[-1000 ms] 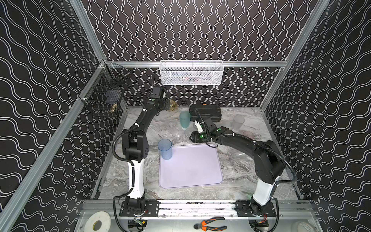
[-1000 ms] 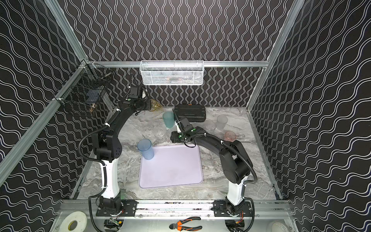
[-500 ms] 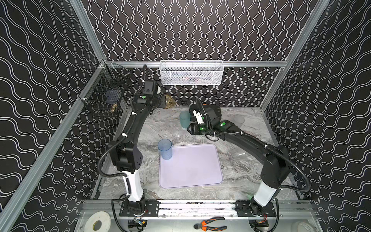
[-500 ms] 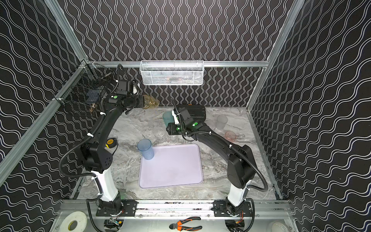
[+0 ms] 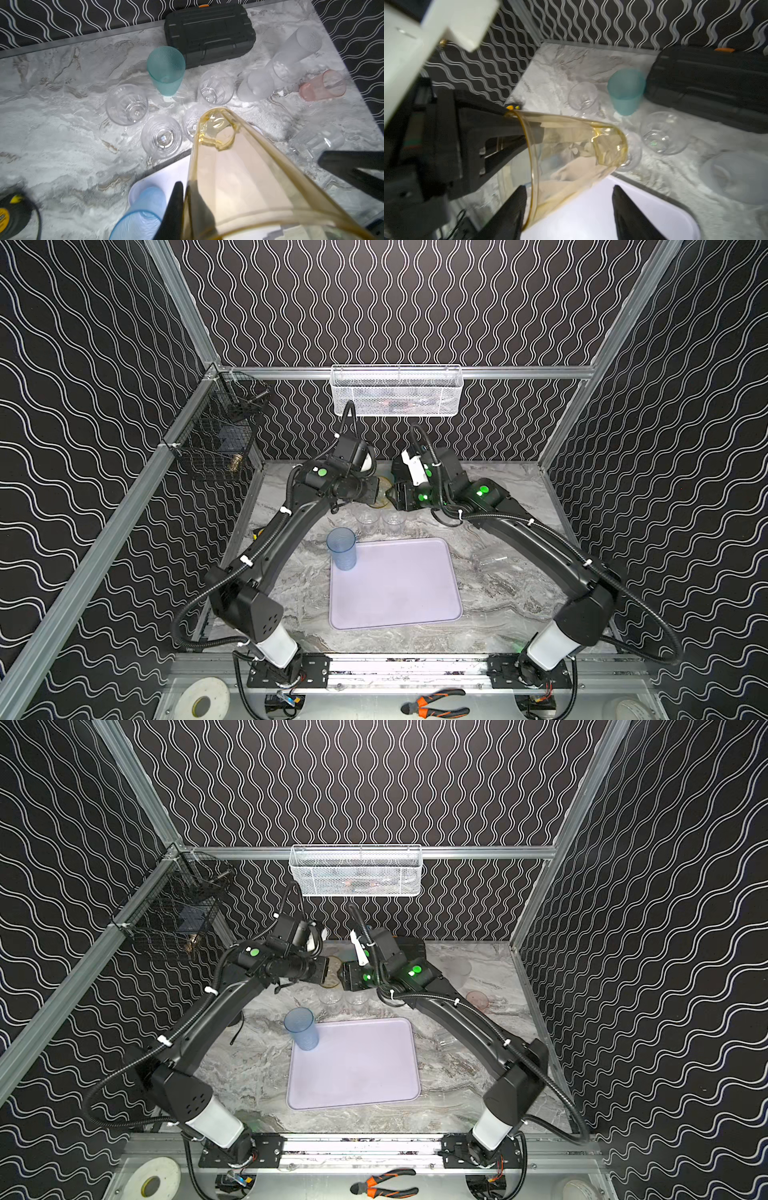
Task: Place the glasses into the tray
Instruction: Pick up the glass from the top-center of the table, then place the glass on the tray.
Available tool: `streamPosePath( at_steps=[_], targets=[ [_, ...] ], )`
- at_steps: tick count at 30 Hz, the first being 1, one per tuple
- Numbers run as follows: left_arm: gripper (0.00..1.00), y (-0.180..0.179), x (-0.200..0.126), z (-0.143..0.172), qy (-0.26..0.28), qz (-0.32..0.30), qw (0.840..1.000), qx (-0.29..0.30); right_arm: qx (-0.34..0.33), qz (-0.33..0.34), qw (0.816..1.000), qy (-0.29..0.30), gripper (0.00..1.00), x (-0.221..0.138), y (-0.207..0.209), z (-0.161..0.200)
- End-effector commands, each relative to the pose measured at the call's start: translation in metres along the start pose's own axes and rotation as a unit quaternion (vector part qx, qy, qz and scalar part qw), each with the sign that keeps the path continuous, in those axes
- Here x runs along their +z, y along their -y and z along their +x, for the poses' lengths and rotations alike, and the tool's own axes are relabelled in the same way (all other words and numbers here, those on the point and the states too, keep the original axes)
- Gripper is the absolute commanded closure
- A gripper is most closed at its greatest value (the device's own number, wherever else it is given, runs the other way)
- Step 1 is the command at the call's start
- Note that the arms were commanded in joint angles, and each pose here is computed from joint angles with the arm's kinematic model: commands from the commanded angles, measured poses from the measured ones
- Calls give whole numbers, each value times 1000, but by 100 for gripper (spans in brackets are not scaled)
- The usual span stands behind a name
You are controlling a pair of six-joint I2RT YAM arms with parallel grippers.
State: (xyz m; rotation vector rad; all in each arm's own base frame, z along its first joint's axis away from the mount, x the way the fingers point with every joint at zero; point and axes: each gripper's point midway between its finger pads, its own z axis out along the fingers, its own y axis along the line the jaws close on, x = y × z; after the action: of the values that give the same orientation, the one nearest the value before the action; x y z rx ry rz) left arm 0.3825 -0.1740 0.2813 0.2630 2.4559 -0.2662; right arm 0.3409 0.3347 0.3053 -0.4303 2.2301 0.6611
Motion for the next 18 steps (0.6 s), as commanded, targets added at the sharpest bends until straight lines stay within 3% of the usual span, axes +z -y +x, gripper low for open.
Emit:
streamPosePath(
  at_steps=[1, 6, 9, 13, 18],
  targets=[
    [100, 10, -8, 32, -41, 2, 999, 11, -4, 31, 999, -18, 35, -1, 18, 22],
    [100, 10, -3, 89, -110, -21, 993, 29, 6, 13, 999, -44, 35, 0, 23, 60],
    [100, -2, 4, 118, -143, -41, 989, 24, 11, -34, 998, -52, 35, -8, 13, 76],
    [100, -10, 8, 136, -166, -59, 984, 17, 27, -92, 993, -71, 33, -17, -4, 93],
    [100, -20, 7, 154, -195, -88, 977, 19, 34, -67, 994, -75, 33, -16, 11, 110]
  ],
)
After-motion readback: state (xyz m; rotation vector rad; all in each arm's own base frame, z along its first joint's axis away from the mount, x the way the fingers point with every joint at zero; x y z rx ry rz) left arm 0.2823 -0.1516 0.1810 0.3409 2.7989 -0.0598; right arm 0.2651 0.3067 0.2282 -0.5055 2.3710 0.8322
